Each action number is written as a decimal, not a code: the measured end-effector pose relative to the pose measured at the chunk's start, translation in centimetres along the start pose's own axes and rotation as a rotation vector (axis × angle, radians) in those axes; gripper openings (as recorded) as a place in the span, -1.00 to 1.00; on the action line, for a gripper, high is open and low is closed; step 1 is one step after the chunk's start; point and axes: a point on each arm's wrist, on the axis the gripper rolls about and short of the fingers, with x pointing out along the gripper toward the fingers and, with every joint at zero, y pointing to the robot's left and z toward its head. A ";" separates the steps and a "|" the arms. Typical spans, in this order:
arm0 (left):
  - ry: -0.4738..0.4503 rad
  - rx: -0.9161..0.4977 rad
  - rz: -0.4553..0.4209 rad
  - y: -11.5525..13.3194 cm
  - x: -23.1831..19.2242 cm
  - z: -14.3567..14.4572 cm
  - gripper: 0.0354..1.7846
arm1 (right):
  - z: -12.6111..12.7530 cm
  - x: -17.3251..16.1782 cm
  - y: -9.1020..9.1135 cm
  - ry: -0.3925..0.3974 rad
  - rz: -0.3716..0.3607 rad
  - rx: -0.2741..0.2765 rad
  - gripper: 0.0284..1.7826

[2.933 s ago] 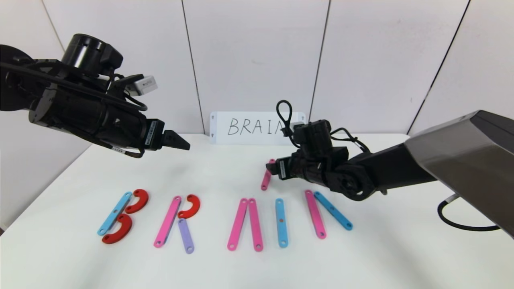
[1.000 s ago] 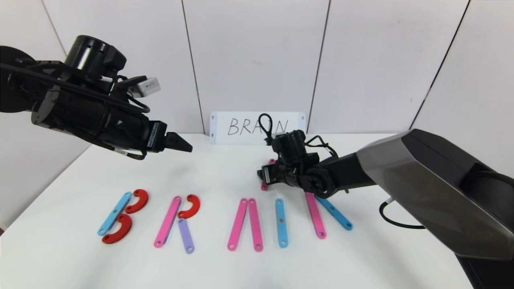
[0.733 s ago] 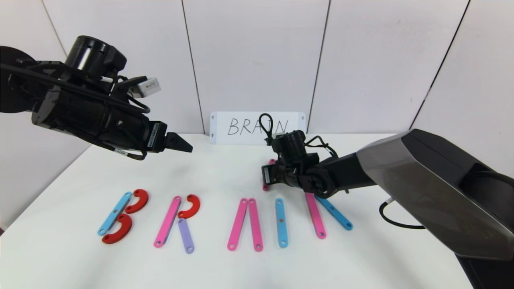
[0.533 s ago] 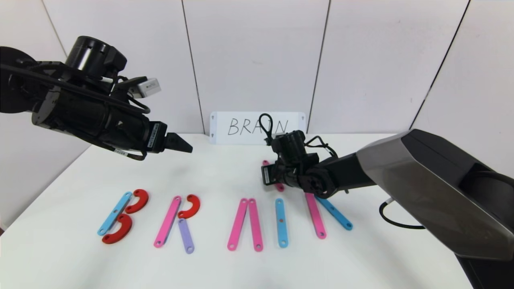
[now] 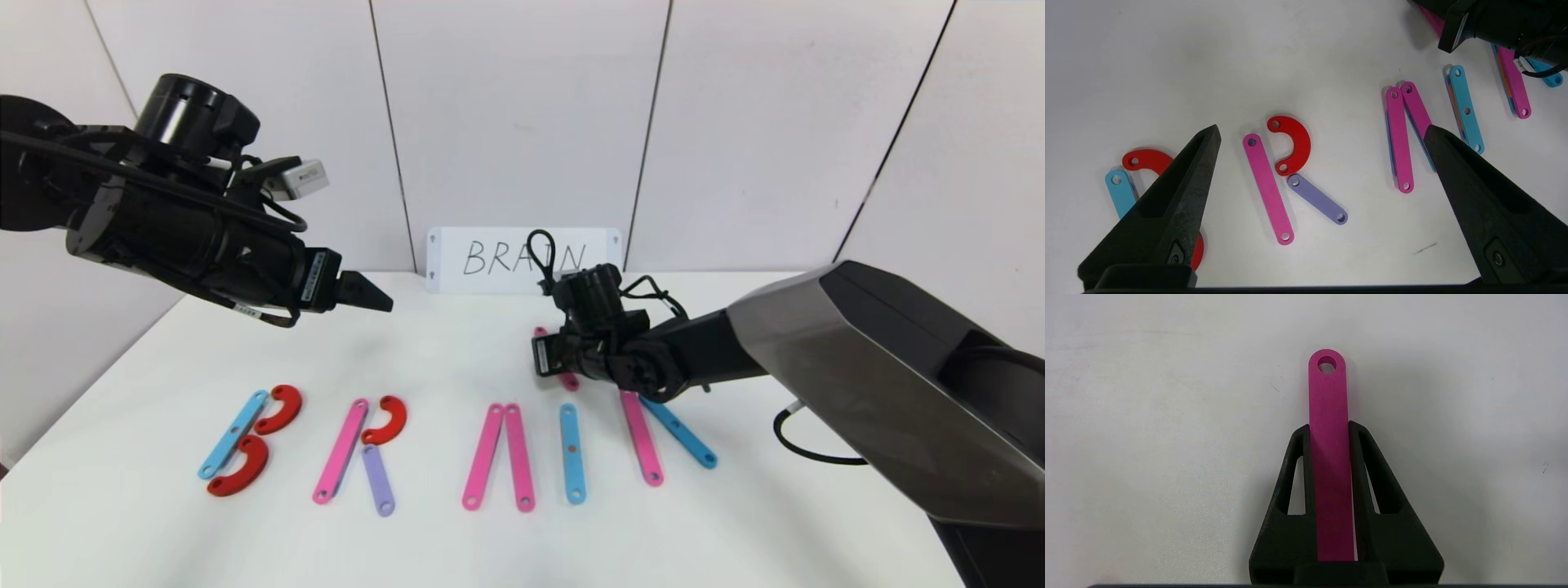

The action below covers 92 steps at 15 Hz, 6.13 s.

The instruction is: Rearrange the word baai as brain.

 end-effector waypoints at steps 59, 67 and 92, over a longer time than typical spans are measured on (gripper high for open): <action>0.018 0.014 -0.013 -0.5 0.4 -0.3 0.95 | -5.6 -12.9 -10.9 0.194 -0.262 0.232 -0.26; 0.019 0.014 -0.014 -0.5 0.4 -0.3 0.95 | -4.4 -13.7 -11.6 0.154 -0.255 0.229 0.91; -0.280 0.062 0.098 -1.5 -12.5 -14.7 0.95 | -7.9 -39.0 -10.3 -0.178 -0.085 0.161 0.94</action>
